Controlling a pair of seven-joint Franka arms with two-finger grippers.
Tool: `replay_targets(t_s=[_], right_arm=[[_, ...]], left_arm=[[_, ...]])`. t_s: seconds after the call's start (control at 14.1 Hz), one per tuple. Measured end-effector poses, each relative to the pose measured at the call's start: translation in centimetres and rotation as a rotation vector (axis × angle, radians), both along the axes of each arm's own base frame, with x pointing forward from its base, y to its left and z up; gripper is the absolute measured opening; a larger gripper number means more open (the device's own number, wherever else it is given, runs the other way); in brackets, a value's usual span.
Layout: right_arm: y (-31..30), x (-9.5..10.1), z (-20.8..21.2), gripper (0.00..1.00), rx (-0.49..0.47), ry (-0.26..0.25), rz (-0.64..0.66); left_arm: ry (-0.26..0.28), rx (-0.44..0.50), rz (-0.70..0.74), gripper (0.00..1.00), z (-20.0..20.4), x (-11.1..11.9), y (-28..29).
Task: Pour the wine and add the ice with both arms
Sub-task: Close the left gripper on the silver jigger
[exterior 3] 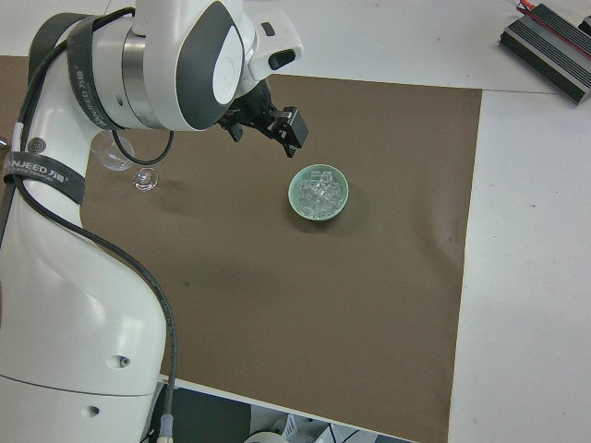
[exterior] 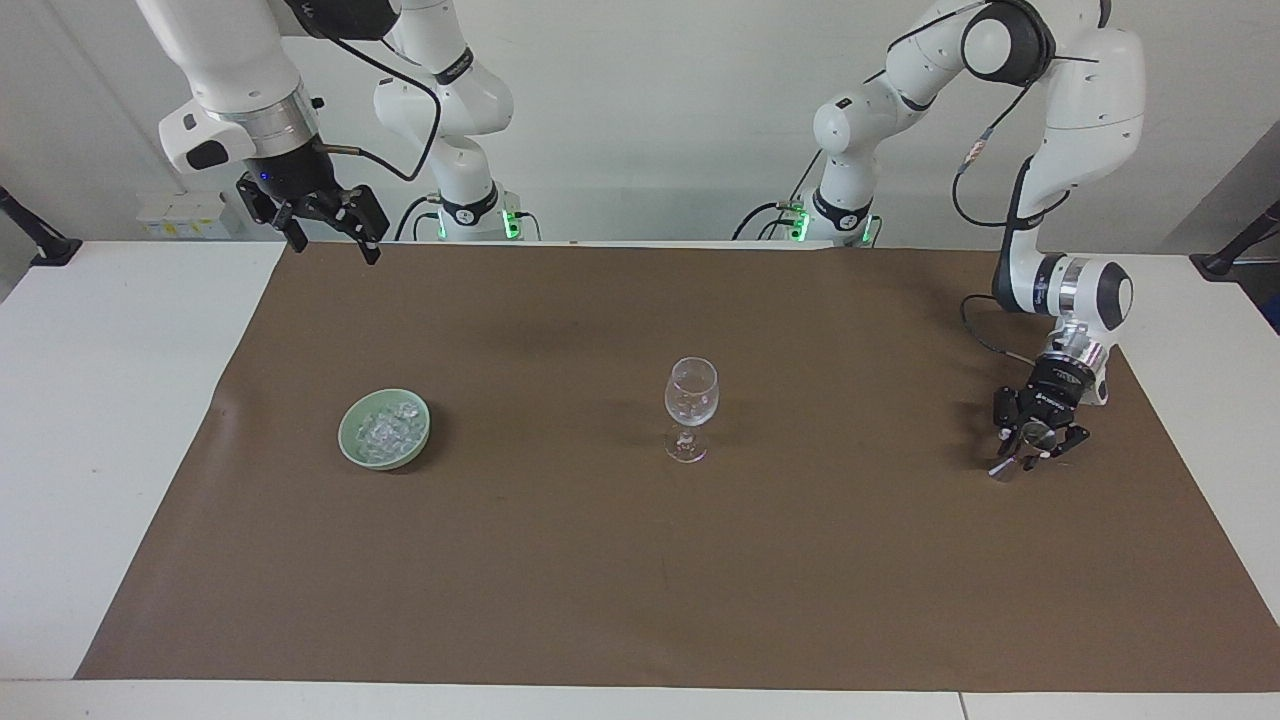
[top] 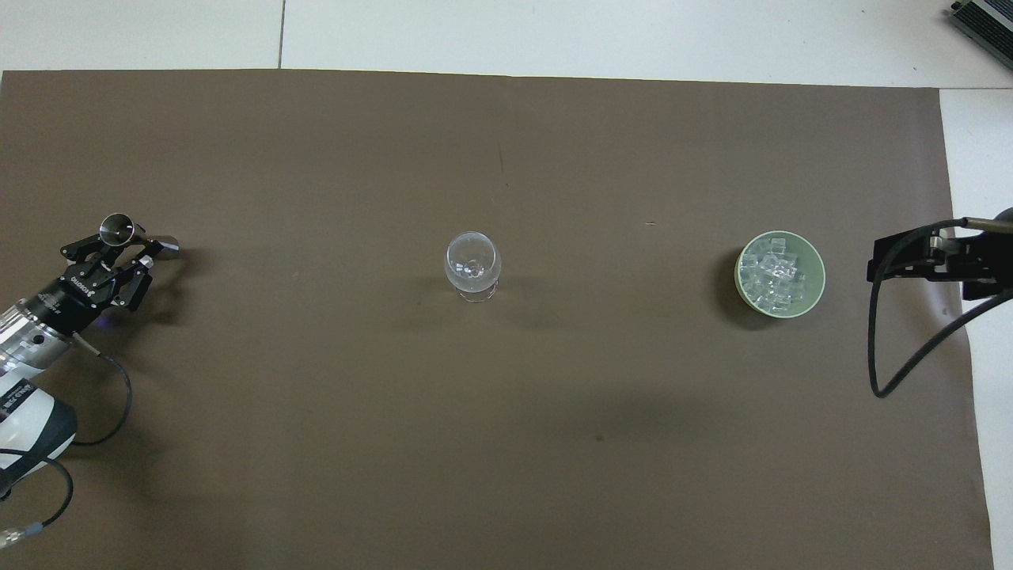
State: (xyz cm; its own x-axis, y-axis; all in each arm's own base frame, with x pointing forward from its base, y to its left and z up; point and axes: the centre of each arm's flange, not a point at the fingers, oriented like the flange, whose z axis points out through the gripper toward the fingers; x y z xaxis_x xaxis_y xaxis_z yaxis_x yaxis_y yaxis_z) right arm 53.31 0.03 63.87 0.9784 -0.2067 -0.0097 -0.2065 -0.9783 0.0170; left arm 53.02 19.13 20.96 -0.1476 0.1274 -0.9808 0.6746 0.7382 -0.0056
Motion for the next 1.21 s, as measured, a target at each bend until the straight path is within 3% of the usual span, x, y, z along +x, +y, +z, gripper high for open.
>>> replay_targets(t_s=[1.21], right_arm=[[0.00,0.00,0.00,1.00,0.000,0.000,0.000]], left_arm=[[-0.001,0.001,0.000,0.23,0.00,0.00,0.00]])
